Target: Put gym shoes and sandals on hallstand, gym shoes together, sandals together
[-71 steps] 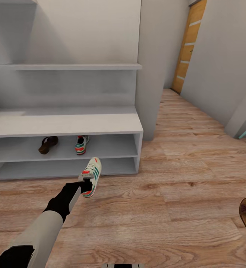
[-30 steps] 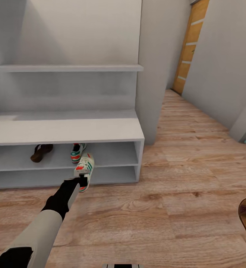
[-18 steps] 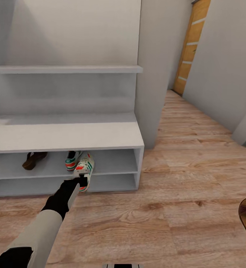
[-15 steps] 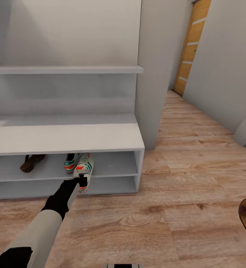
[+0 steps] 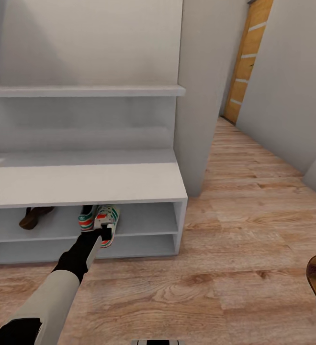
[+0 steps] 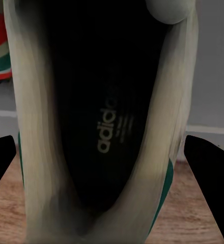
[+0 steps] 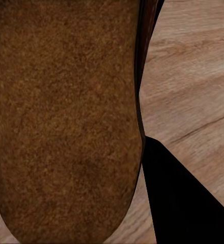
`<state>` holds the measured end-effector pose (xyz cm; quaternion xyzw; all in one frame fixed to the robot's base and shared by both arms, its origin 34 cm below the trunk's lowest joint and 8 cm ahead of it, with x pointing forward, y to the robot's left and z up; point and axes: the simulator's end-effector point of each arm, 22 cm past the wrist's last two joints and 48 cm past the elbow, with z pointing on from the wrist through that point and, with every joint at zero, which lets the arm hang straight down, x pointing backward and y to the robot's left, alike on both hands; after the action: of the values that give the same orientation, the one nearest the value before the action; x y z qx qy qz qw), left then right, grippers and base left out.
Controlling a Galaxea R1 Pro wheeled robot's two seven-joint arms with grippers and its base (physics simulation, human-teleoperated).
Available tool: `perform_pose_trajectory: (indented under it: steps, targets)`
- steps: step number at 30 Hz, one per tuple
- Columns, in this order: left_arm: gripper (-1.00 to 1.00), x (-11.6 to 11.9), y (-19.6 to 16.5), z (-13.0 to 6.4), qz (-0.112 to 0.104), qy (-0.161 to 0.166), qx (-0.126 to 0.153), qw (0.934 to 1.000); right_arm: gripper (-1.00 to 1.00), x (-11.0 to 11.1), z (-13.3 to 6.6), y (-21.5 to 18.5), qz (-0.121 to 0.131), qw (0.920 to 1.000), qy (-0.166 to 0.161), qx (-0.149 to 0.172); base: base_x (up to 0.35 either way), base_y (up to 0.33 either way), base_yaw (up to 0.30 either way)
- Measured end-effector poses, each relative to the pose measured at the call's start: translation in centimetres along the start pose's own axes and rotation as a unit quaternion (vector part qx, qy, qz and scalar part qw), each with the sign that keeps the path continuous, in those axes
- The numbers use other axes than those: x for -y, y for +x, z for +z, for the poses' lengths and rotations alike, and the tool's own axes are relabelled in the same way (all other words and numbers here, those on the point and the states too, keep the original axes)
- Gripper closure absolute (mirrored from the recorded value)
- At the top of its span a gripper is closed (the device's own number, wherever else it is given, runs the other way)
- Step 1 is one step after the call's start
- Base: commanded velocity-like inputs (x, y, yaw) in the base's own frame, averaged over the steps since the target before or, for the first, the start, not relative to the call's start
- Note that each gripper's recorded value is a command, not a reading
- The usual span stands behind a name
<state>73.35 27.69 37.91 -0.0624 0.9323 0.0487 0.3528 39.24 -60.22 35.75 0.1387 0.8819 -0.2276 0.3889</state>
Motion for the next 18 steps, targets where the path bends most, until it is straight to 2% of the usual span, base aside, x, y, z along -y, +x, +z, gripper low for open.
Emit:
perform_pose_trajectory:
  steps: [8,18]
  targets:
    - [1.00,-0.12,0.01,0.00,0.000,-0.001,0.000,1.0000,1.00,0.00,-0.01,0.02,0.000,1.0000,0.000,0.000,0.196,0.000,0.000]
    - [1.00,-0.12,0.03,0.02,0.000,-0.001,0.000,1.0000,1.00,0.01,-0.01,-0.03,0.000,1.0000,0.000,0.000,0.063,0.000,0.000]
